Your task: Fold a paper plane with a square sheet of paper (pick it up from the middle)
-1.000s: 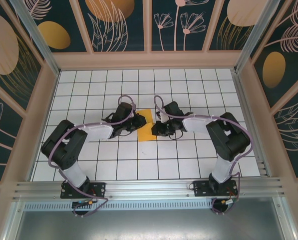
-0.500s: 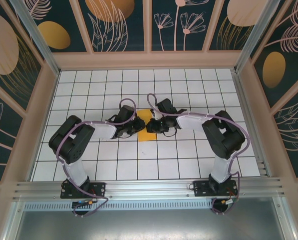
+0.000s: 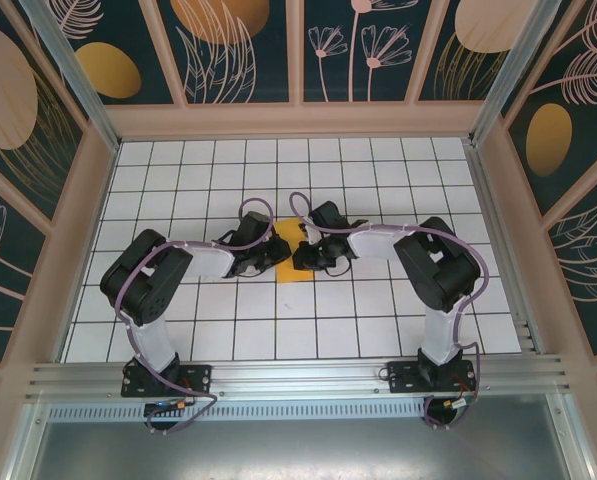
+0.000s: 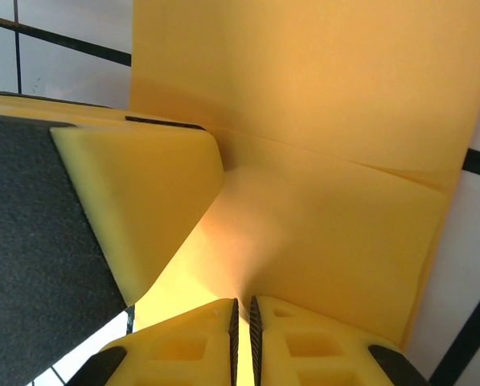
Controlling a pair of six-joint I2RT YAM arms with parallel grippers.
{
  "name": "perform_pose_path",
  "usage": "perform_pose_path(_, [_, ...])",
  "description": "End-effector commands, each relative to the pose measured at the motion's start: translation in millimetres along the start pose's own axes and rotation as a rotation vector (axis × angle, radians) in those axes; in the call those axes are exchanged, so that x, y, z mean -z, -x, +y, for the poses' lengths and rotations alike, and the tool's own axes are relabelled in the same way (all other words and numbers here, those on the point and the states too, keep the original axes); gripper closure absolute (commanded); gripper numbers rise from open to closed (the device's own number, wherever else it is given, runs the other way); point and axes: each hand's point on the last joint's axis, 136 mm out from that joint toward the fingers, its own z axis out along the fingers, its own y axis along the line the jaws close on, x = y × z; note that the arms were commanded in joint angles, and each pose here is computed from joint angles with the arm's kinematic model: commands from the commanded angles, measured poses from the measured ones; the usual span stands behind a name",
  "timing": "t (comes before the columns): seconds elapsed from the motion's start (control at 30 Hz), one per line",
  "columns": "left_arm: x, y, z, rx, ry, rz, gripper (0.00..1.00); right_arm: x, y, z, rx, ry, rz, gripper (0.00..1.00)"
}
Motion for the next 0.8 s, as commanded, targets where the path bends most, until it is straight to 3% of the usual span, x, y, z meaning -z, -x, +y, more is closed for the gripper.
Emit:
perform_pose_path(0.0, [-5,-6,37,0.016,0.133,-0.005,0.83,-2,-26,-15,-0.006,-0.050,0.089,0.83])
perform_pose_path(0.53, [-4,-25,70,0.055,0.191,0.013,0.83,23,-77,-42,-0.061,-0.069,0.172,0.87])
perform_pose_path(0.67, [-5,-22,68,0.053,0.188,0.007,0.83,33,-77,-43,-0.056,-0.096,0.150,0.87])
perform_pose_path(0.77, [-7,-16,57,0.046,0.161,0.004,0.82,50,-58,-30,-0.032,-0.088,0.059,0.87])
